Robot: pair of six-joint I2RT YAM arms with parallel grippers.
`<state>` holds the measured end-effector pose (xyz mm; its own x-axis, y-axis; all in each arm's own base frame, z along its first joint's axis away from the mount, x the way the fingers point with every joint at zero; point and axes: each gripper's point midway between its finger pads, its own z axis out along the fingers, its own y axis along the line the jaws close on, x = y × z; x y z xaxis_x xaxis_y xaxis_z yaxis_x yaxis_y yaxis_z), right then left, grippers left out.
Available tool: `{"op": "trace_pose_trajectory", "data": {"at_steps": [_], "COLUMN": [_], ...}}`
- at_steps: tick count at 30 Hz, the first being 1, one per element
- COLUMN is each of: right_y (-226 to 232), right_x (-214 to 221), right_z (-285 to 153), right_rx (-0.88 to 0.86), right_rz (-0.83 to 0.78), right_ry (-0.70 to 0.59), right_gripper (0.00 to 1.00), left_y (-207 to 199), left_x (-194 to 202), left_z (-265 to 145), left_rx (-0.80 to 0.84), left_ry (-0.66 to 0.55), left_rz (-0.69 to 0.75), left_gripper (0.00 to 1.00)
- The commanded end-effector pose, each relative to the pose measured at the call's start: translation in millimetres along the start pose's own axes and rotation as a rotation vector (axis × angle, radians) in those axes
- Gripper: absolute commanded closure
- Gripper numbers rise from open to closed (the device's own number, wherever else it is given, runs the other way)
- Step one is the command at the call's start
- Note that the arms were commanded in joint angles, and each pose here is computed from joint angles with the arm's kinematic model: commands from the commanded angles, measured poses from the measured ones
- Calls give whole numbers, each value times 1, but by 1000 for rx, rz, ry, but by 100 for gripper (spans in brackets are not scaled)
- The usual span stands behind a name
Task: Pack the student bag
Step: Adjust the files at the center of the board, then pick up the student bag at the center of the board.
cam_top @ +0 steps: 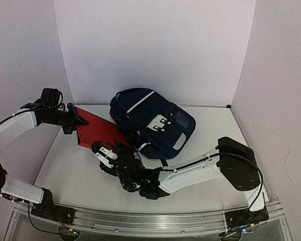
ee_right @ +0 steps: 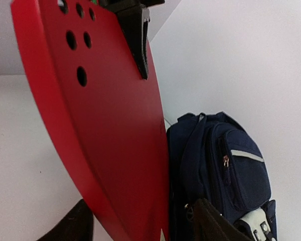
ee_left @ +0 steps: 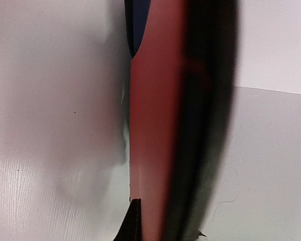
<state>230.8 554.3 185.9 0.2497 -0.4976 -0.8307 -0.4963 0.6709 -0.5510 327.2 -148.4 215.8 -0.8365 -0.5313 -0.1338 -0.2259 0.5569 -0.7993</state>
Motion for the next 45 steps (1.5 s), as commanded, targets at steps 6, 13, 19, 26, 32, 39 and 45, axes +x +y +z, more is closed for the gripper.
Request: {"op": "trace_pose_trajectory", "data": {"at_steps": [6, 13, 19, 26, 32, 39, 45], "right_y": [-107, -132, -126, -110, -124, -120, -137], "right_x": [-70, -26, 24, 58, 89, 93, 90], "right_z": [-48, 10, 72, 123, 148, 144, 95], "right_rx": [103, -2, -41, -8, 148, 86, 43], "right_rz": [336, 390, 325, 197, 68, 83, 198], "right_ry": [-39, 165, 348, 410, 459, 440, 421], "right_gripper": [2, 2, 2, 2, 5, 88, 100], "left_y": [-24, -16, -6, 10, 13, 11, 8], "left_x": [-37, -42, -41, -27, -18, -16, -18], "left_z": [-91, -102, -91, -80, -81, -85, -91], "left_rx": [-76, -154, -152, -132, -118, -118, -124], "left_ry": [-387, -418, -393, -349, -331, -339, -358], "left_rz": [169, 209, 192, 146, 141, 149, 167], "left_gripper": [100, 100, 100, 100, 100, 100, 100]}}
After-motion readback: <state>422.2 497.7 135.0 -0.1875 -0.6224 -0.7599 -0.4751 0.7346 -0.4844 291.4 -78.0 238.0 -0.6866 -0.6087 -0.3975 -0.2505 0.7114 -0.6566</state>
